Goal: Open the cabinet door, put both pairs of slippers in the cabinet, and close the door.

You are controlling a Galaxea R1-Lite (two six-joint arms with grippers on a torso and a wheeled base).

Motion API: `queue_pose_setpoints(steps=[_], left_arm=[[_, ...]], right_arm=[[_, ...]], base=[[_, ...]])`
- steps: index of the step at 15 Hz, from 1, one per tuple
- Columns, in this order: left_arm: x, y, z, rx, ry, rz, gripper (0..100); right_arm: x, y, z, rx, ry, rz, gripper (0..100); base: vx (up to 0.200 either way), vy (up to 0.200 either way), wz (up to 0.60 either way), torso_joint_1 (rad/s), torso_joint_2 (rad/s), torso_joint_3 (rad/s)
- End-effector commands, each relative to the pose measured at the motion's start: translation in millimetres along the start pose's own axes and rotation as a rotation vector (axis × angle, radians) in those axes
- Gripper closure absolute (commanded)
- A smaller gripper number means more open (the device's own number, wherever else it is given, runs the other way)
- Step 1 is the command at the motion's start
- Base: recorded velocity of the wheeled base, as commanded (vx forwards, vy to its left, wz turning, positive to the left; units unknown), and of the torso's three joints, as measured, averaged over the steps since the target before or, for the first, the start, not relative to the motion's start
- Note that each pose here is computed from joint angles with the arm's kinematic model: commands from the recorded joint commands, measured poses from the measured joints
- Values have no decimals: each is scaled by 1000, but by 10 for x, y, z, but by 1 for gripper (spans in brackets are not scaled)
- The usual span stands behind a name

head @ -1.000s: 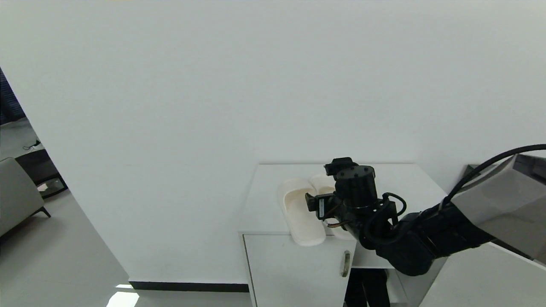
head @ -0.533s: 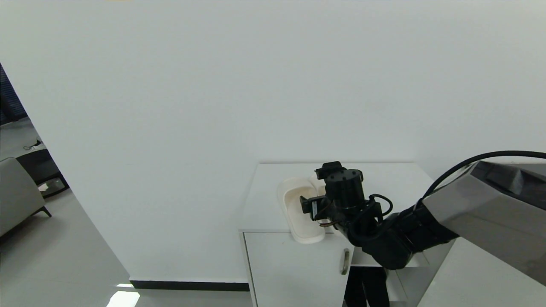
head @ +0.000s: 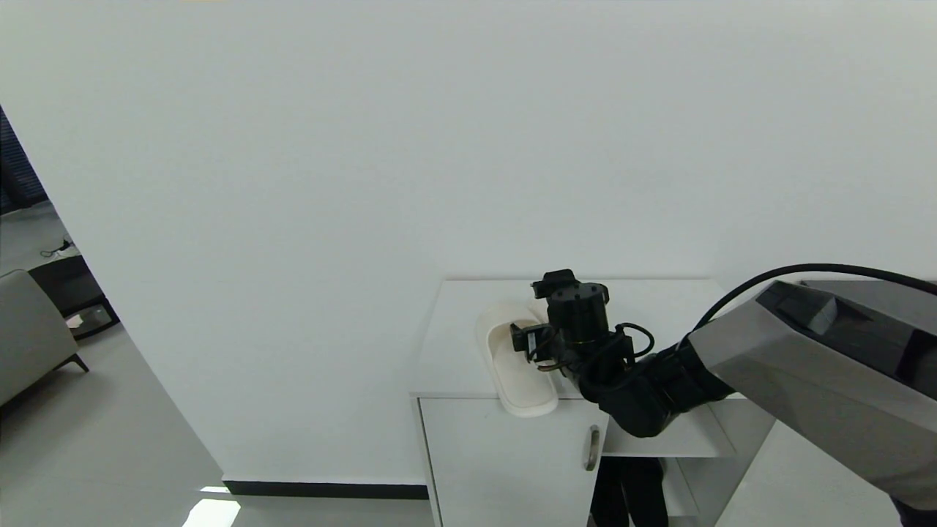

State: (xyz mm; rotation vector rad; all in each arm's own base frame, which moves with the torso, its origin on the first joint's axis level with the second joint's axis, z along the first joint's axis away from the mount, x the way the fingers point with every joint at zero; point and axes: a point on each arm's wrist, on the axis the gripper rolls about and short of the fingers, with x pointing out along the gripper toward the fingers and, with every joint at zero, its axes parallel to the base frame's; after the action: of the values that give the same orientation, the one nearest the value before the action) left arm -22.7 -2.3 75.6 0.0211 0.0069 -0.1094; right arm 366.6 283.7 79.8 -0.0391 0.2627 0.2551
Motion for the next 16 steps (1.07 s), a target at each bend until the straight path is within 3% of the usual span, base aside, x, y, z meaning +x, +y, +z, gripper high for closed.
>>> queue_pose_setpoints(steps=[1,7,8,13,16], left_arm=[[1,0,0,0,1,-1,100],[1,0,0,0,1,0,100],[1,0,0,0,1,-1,100],[1,0,0,0,1,0,100],[0,0,-1,0,0,0,100]], right_arm=[[48,15,-56,-5,12,-1,0],[146,21,-27,-3,8,-7,0],[156,28,-9,-4,12,-7,100],[173,46,15,1,1,-4,100],[-3,19,159,10,-12,8,100]], base=[[0,0,0,0,0,0],[0,0,0,0,0,0],[0,0,0,0,0,0],[0,0,0,0,0,0],[0,0,0,0,0,0]])
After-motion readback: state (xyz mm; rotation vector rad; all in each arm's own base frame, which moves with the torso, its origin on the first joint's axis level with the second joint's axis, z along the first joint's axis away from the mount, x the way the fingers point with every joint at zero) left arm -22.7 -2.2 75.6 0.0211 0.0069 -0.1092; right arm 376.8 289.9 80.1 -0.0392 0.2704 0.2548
